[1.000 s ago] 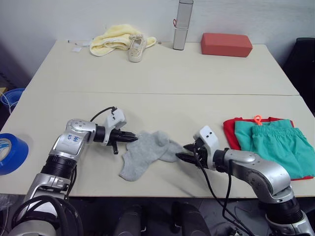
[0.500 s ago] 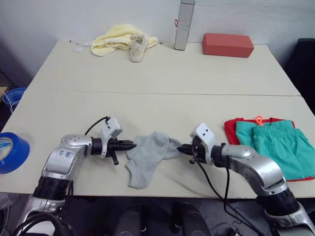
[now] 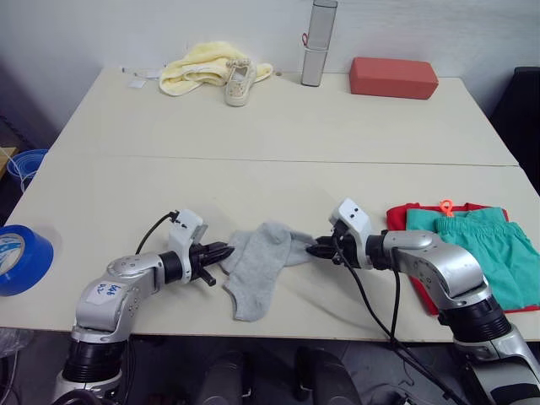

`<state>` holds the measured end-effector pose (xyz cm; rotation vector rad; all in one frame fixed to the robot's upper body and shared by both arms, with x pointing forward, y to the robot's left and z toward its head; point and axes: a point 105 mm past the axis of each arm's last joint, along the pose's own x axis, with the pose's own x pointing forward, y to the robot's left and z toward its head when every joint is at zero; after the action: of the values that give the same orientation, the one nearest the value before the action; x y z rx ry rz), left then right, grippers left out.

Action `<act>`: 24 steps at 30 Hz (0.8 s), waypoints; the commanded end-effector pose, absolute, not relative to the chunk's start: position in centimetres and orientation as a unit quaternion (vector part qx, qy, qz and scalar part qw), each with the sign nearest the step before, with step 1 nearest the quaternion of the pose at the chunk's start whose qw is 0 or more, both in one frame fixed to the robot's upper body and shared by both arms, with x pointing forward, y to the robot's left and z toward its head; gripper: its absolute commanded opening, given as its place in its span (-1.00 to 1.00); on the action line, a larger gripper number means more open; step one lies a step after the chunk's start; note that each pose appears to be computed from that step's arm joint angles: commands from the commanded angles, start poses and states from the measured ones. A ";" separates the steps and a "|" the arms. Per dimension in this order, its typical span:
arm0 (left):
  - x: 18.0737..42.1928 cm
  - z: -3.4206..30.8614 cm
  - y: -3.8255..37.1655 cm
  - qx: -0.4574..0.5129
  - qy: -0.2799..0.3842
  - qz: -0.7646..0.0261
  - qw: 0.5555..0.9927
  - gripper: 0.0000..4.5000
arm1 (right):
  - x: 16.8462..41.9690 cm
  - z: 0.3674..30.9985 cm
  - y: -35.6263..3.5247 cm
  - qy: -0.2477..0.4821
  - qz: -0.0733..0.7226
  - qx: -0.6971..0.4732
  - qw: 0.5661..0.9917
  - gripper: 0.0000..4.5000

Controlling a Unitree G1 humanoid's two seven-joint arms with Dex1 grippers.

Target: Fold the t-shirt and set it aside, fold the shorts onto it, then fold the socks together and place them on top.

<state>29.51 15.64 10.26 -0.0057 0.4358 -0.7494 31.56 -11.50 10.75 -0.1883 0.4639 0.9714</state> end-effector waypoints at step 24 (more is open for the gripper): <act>22.1 8.7 14.4 -0.169 0.329 -0.364 0.855 0.99 | 32.0 14.8 -7.8 0.237 0.589 -0.108 0.765 1.00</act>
<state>22.22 14.65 9.75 -0.3513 0.6517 -0.7968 31.68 -8.52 13.98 -0.2110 0.5571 1.2715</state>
